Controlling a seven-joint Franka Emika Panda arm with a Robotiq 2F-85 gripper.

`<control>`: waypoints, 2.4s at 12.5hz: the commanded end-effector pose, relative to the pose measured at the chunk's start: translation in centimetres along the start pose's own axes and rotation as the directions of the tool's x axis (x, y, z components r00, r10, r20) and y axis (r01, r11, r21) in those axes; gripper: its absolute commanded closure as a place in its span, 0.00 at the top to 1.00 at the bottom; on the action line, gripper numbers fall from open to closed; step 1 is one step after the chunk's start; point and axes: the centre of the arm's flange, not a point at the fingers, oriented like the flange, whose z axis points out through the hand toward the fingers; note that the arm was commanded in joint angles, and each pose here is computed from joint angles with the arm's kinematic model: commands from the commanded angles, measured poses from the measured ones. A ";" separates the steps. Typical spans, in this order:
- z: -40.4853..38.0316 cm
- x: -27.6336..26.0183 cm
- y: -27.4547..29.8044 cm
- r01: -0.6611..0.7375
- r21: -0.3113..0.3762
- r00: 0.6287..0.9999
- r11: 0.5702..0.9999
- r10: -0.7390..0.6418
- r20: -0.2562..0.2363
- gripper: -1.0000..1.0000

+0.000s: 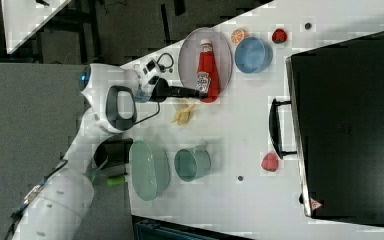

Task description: Pick ketchup from plate and place it on table.

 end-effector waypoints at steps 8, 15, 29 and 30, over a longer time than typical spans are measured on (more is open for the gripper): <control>7.6 1.9 -3.5 0.196 0.019 0.968 0.980 -0.190 -0.166 0.96; 6.0 2.5 -3.5 0.193 0.028 0.959 0.981 -0.182 -0.219 0.61; -18.8 -6.6 9.1 -0.121 0.051 0.992 0.991 0.123 -0.036 0.61; -18.4 -7.7 10.4 -0.145 0.050 0.989 0.988 0.145 -0.005 0.61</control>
